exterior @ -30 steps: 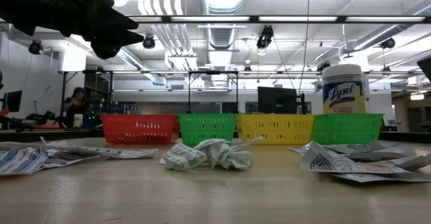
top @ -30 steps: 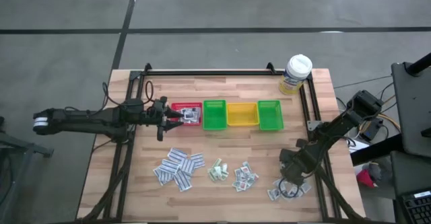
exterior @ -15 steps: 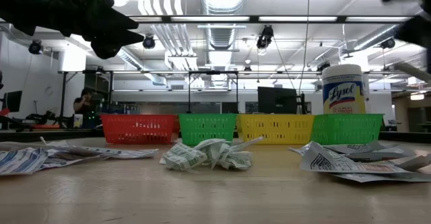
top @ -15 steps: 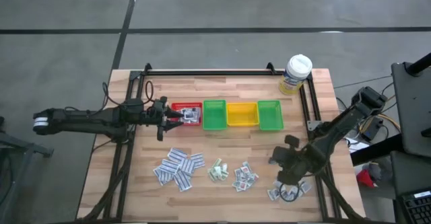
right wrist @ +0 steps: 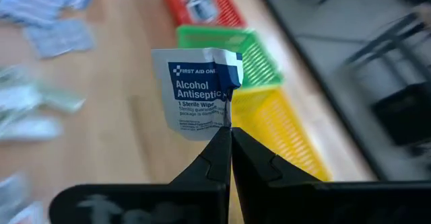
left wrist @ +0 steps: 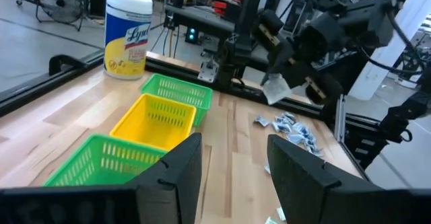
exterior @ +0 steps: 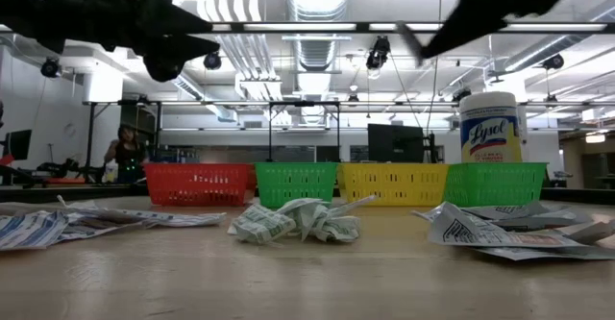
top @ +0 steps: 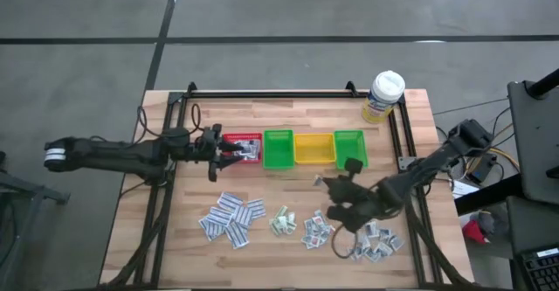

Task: Pick & Place First Aid Supplies
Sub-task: Put the alcohol pad into the red basket

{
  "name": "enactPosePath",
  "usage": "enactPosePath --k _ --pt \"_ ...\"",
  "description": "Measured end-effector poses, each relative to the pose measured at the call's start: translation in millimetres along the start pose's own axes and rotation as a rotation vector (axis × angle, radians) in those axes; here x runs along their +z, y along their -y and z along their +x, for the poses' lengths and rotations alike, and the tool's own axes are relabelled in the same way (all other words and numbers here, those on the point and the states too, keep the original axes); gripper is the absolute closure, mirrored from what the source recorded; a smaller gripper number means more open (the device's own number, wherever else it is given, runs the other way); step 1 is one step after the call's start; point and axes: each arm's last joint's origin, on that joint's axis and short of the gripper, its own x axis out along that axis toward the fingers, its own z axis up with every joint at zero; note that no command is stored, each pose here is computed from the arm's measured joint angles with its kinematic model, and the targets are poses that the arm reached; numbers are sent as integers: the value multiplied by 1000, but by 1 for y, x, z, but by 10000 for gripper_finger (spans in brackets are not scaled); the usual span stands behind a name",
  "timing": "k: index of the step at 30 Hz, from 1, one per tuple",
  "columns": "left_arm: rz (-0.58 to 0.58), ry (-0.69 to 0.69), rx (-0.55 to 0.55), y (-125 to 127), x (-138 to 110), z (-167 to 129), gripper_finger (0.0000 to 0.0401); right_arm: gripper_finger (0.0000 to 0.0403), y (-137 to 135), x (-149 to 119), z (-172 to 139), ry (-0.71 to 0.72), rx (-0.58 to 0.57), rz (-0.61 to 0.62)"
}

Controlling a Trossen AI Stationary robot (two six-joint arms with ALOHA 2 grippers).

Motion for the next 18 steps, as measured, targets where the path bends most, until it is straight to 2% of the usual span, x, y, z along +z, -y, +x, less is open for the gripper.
enactPosePath --k 10,18 --pt "13 43 -49 2 -4 20 238 395 -20 37 50 137 -193 -69" --pt "46 79 -117 12 -9 33 238 395 -26 58 85 131 -261 -108"
